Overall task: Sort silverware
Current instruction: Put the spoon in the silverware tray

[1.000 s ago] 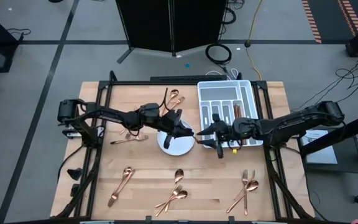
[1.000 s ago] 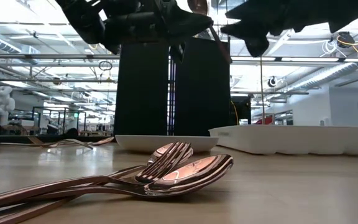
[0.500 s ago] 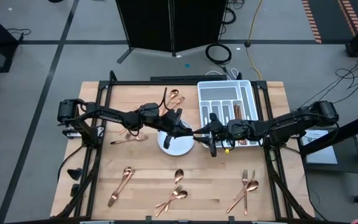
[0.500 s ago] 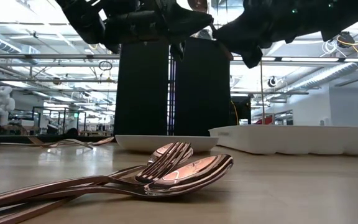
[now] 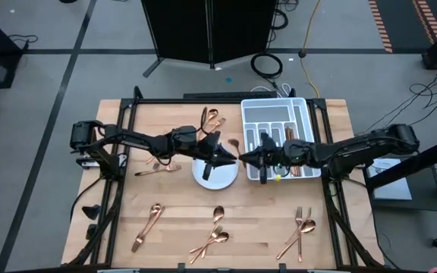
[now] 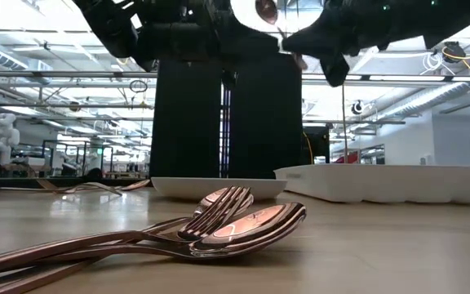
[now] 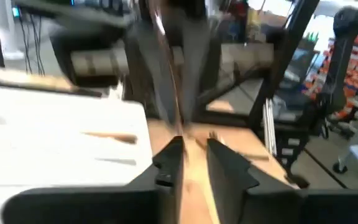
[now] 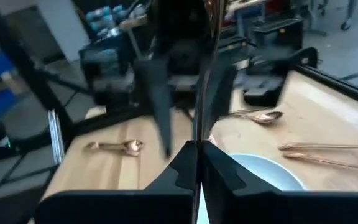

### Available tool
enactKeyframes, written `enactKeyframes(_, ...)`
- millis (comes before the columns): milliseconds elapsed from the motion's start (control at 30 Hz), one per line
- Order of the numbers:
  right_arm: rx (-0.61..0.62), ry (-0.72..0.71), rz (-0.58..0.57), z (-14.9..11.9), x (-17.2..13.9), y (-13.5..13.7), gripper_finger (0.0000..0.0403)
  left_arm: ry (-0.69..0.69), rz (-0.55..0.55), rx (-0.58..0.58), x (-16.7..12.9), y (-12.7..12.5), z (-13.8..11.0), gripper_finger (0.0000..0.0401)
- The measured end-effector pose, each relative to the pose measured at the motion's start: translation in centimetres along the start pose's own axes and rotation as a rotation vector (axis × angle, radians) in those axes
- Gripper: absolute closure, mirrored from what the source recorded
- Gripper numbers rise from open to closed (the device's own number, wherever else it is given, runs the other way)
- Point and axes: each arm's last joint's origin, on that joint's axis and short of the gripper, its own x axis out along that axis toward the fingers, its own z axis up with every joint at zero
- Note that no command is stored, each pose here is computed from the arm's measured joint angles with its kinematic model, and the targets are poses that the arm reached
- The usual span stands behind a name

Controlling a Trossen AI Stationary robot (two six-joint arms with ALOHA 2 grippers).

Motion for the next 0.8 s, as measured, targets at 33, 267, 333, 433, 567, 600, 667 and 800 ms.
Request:
enactKeyframes(33,0.017,-0.003,-0.011,0.3,-0.3,-0.2,0.0401,0.021,0.004,-0.009,0.0,0.1,-0.2,0.0321)
enactKeyframes(267,0.183,0.076,-0.238,1.4,-4.1,-2.7,0.0402,0.281,0.046,-0.081,-1.3,1.7,-2.4,0.0256)
enactKeyframes(333,0.258,0.15,-0.346,0.9,-5.7,-3.6,0.0402,0.317,0.065,-0.093,-1.7,1.7,-3.1,0.0255)
enactKeyframes(433,0.375,0.257,-0.494,-0.1,-7.9,-4.4,0.0402,0.304,0.077,-0.071,-2.0,1.2,-4.1,0.0259)
enactKeyframes(567,0.504,0.349,-0.694,-1.8,-9.9,-5.3,0.0403,0.213,0.078,0.005,-2.9,0.1,-4.4,0.0268)
enactKeyframes(600,0.531,0.349,-0.716,-2.2,-10.0,-5.5,0.0403,0.187,0.078,0.023,-3.3,0.0,-4.3,0.0271)
enactKeyframes(667,0.59,0.349,-0.733,-3.1,-10.0,-5.9,0.0403,0.082,0.071,0.07,-4.0,-0.5,-3.5,0.0275)
enactKeyframes(800,0.688,0.384,-0.759,-5.7,-9.9,-6.9,0.0403,-0.107,0.051,0.142,-6.1,-1.5,-1.5,0.0278)
